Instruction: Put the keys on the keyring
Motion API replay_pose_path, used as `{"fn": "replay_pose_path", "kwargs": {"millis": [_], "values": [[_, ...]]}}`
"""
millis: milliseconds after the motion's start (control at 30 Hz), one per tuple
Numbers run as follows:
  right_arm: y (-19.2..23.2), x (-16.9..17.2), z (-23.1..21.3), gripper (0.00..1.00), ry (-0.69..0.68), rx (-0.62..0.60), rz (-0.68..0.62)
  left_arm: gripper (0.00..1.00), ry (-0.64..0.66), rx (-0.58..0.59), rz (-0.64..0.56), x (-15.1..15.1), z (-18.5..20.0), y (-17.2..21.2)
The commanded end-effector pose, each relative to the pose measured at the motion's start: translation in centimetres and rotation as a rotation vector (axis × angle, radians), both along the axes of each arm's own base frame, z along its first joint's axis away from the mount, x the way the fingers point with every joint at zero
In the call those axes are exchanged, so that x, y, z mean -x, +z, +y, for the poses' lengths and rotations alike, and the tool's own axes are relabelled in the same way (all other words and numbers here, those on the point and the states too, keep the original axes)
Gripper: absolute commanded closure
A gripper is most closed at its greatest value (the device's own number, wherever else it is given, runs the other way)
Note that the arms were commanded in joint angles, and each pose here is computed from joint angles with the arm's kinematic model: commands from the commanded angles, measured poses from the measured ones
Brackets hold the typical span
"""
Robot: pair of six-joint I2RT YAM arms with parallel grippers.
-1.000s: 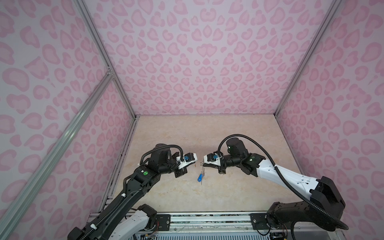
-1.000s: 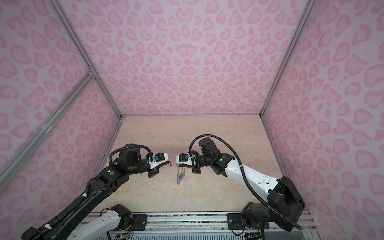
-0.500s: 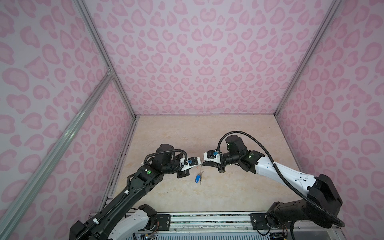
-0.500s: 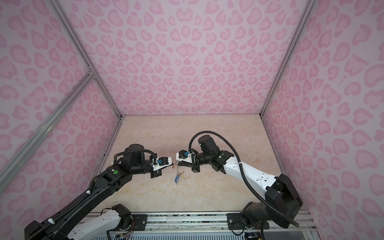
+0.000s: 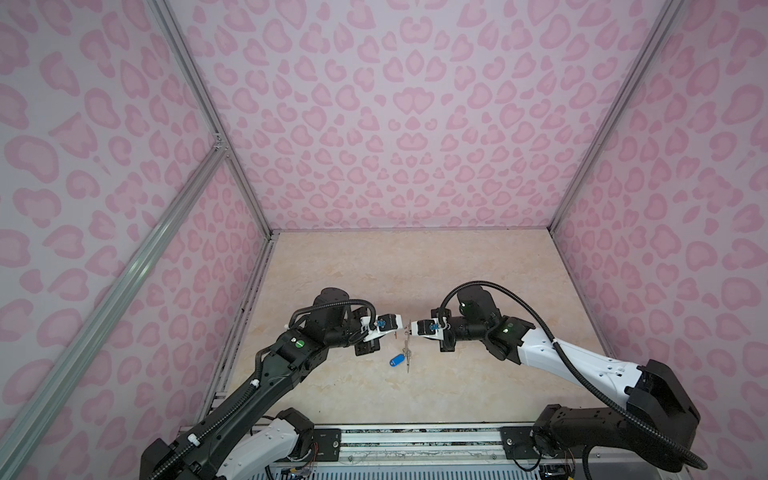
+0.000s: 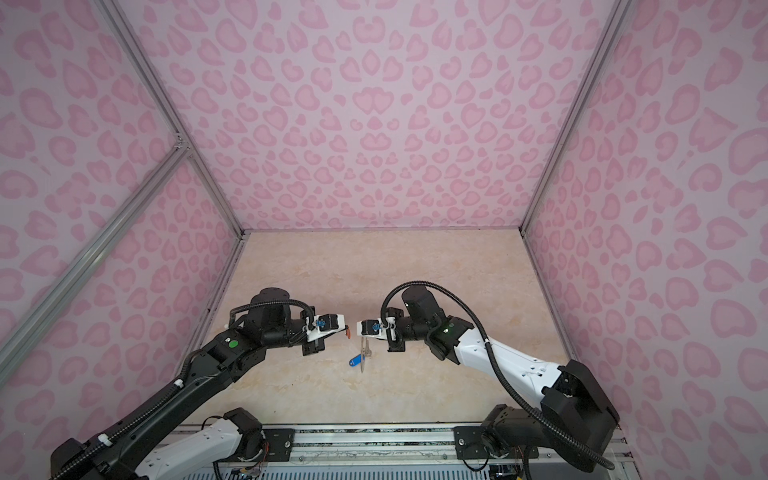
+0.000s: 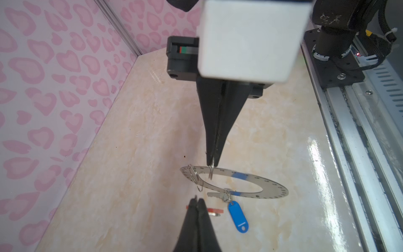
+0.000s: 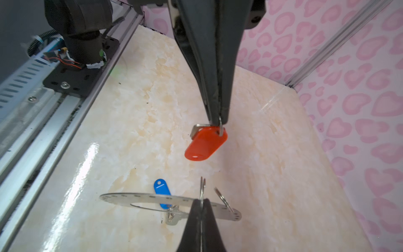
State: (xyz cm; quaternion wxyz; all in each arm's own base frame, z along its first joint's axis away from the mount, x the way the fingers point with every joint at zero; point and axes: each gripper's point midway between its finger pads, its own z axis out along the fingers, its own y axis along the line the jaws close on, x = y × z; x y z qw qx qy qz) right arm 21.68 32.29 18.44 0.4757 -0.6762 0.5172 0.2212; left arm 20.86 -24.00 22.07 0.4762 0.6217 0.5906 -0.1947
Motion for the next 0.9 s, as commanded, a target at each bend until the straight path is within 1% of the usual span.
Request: {"fn": "replay_pose_path", "kwargs": {"millis": [0,100,200,467,733,800,867], "values": [[1.2,-1.4,0.2,1.0,-0.038,-0.023,-0.193,0.97,-0.002,0.023,-0.03,-0.1,-0.2,0.6],[1.4,-1.3,0.2,1.0,-0.036,-0.032,-0.226,0.97,-0.004,0.025,-0.034,-0.1,-0.2,0.8],[1.4,-1.2,0.2,1.0,-0.036,-0.035,-0.233,0.97,-0.003,0.022,-0.034,-0.1,-0.2,0.7],[1.4,-0.4,0.4,1.0,-0.007,-0.044,-0.18,0.97,-0.012,0.018,-0.038,0.0,-0.4,0.6],[1.9,-0.3,0.2,1.0,-0.015,-0.047,-0.229,0.97,-0.009,0.006,-0.034,-0.2,-0.5,0.3],[1.8,0.0,0.2,1.0,-0.004,-0.043,-0.213,0.97,-0.007,0.006,-0.039,-0.3,-0.6,0.3],[1.9,0.5,0.5,1.0,0.022,-0.051,-0.155,0.97,-0.005,0.005,-0.042,-0.4,-0.6,0.4]]}}
